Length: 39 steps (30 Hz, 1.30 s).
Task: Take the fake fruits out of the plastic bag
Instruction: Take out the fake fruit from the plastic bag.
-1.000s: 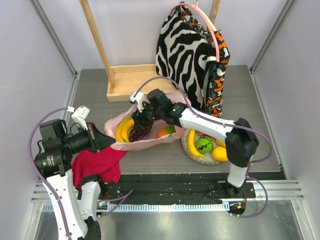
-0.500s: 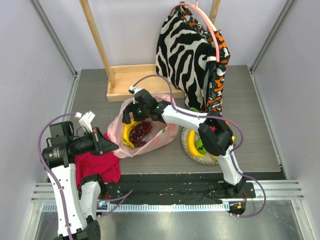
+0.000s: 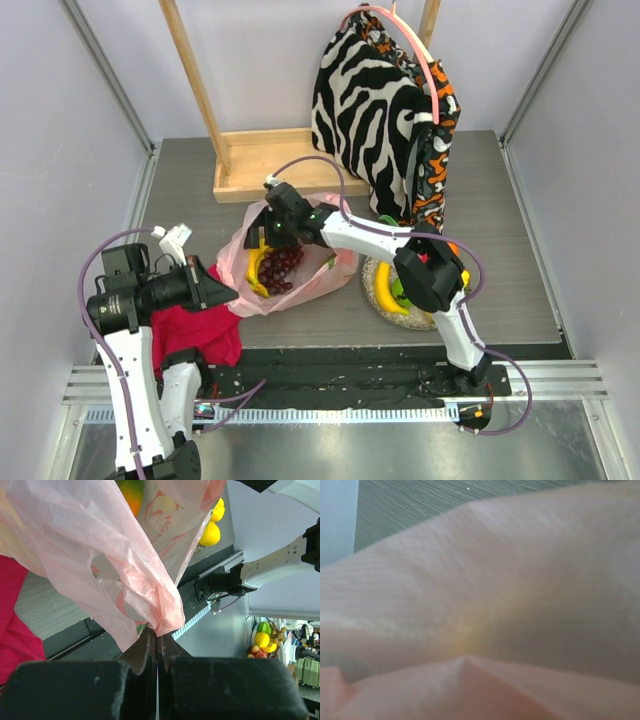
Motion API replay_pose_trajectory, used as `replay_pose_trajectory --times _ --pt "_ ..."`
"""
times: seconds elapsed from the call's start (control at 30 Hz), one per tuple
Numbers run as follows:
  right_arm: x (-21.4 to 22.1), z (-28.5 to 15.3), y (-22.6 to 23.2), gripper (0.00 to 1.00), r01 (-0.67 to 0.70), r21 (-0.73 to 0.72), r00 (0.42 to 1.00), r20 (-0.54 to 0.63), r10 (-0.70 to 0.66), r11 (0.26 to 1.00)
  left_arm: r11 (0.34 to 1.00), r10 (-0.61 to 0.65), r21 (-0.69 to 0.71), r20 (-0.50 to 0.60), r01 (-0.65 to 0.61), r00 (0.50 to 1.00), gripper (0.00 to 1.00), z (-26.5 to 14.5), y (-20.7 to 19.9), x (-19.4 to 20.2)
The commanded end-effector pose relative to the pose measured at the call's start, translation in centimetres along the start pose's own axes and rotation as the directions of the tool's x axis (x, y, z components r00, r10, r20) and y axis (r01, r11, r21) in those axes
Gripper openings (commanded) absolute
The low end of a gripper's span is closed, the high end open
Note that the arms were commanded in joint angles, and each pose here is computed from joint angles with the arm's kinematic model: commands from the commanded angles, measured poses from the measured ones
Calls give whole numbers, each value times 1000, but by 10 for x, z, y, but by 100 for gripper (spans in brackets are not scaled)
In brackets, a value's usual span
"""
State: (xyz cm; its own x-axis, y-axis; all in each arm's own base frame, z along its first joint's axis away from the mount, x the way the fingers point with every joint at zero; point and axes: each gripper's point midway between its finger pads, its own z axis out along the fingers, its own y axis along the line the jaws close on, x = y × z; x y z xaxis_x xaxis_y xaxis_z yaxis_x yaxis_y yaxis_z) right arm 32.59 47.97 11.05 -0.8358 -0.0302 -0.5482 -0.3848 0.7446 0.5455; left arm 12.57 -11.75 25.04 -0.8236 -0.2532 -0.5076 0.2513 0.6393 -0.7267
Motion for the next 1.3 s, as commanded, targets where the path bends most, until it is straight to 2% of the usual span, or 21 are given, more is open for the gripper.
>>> replay_pose_trajectory --times 0.0,0.17,0.27,0.37,0.53,0.6,0.67,0.73,0.8,0.87,1.07,1.27 --pt "-6 7 -2 80 -129 44 992 13 129 991 1000 -24 10 4 24 1000 0 5 4 0" --pt "-3 37 -12 78 -199 71 980 20 198 977 1000 -30 0 3 30 1000 0 6 8 0" --pt "-19 49 -10 68 -192 59 980 62 188 980 999 -31 -9 4 31 1000 0 7 10 0" --pt "-35 48 -12 52 -181 35 980 90 177 983 999 -41 -12 9 41 999 0 7 11 -2" --pt "-62 4 -11 28 -147 -63 985 87 152 987 998 -53 -15 27 53 998 0 9 15 -17" --pt "-73 -12 -22 26 -138 -71 985 96 144 988 998 -63 -19 43 64 997 0 10 18 -24" --pt "-77 -24 -29 26 -139 -71 983 114 147 988 997 -81 -8 63 82 995 0 10 17 -34" --pt "-80 -23 -42 31 -173 -62 975 133 180 983 995 -103 4 54 103 993 0 8 13 -34" --pt "-85 -19 -45 45 -191 -66 967 157 199 979 997 -72 -1 40 72 997 0 3 8 -33" --pt "-82 -4 -53 51 -206 -56 965 156 213 977 998 -66 -7 13 66 998 0 -2 2 -24" --pt "-71 29 -64 57 -199 -20 970 141 200 980 998 -53 -19 11 53 999 0 -4 2 -22" --pt "-59 38 -75 59 -242 18 962 134 237 970 999 -53 -7 10 53 999 0 -4 2 -18"
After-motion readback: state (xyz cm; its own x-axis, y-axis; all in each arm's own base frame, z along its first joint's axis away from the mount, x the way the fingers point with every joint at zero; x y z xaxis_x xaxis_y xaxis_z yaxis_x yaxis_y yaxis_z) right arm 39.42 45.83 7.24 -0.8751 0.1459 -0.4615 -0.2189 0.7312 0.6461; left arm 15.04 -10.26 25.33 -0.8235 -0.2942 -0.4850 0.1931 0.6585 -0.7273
